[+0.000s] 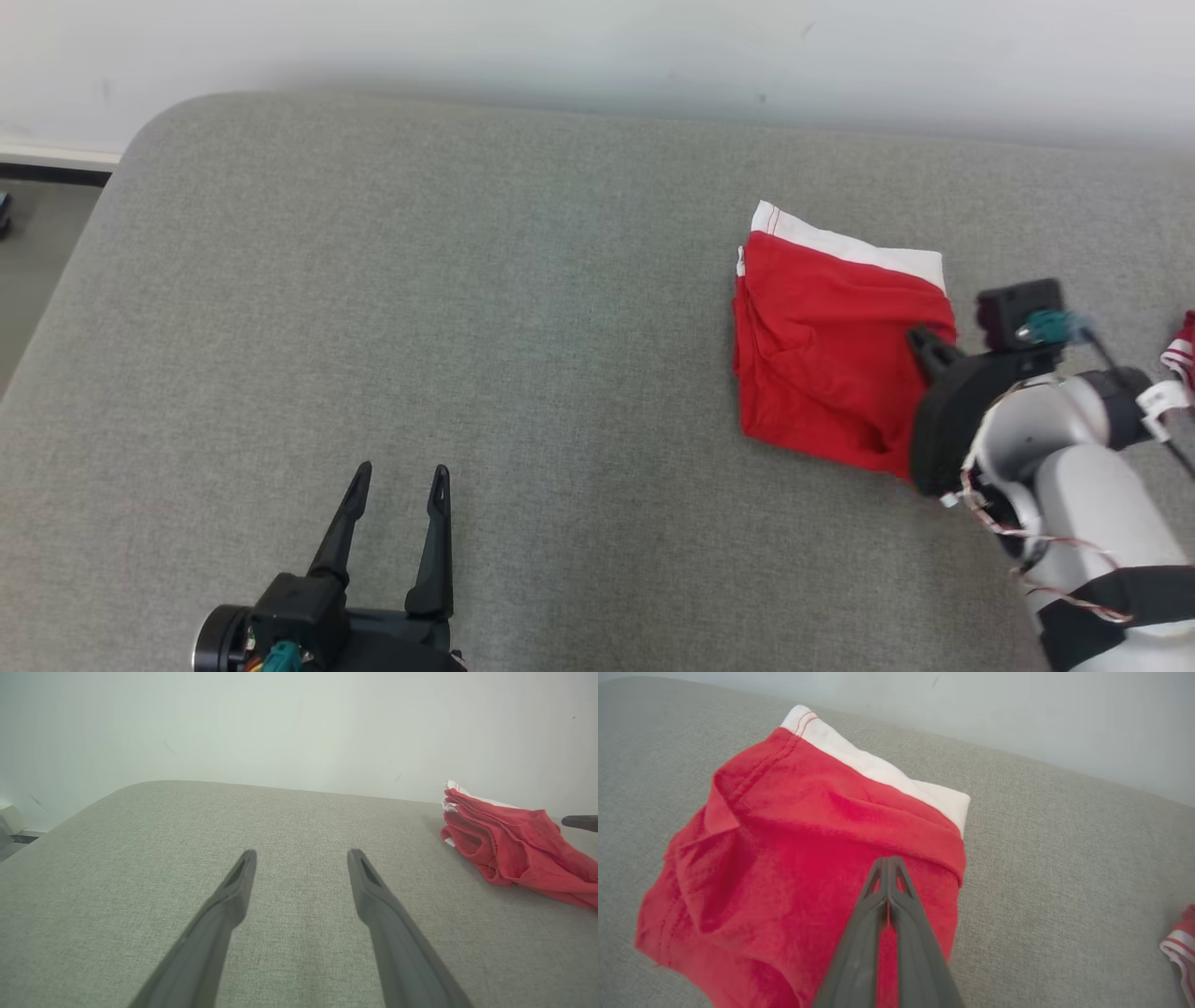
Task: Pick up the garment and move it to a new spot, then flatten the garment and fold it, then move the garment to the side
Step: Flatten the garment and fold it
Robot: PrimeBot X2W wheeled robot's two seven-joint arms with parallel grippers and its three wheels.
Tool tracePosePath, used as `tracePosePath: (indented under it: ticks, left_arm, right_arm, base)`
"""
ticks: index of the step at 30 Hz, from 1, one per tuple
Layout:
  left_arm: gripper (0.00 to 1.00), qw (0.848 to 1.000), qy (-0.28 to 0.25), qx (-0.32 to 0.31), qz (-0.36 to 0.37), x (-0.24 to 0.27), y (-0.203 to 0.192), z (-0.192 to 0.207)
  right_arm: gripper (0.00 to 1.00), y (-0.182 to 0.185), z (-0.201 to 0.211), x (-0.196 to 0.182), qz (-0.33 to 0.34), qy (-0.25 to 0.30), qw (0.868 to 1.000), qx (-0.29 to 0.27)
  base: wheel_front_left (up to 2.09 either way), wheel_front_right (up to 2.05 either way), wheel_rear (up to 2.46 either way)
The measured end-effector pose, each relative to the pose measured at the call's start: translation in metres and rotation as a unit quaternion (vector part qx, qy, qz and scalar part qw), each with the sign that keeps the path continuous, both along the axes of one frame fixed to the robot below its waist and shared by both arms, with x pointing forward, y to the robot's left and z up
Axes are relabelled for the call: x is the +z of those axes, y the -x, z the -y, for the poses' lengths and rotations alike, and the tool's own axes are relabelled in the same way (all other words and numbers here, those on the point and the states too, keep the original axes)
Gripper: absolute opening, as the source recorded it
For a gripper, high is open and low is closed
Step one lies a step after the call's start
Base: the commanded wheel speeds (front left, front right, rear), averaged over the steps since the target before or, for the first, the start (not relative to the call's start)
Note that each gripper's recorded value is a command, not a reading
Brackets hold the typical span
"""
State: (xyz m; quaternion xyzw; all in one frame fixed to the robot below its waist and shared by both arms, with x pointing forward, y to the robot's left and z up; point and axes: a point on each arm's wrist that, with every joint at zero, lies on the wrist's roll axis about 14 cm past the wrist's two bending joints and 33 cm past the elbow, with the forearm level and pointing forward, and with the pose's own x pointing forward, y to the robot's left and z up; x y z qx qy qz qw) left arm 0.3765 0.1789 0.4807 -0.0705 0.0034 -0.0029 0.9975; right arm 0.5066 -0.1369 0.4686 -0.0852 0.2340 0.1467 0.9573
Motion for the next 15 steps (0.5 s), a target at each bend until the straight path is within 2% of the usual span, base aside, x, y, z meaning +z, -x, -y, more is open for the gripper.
tracePosePath:
  ticks: [6, 15]
  left_arm:
    - [1.00, 1.000, -0.005, 0.002, 0.000, 0.000, -0.001, -0.004]
    - [1.00, 1.000, -0.008, 0.009, 0.002, 0.002, 0.002, -0.008]
  right_arm:
    - [0.00, 0.009, -0.037, -0.025, -0.012, 0.007, 0.999, 0.050]
    - [0.00, 0.028, -0.096, -0.037, -0.026, 0.008, 0.991, 0.135]
  base:
    - [0.00, 0.00, 0.00]
    - [0.00, 0.00, 0.00]
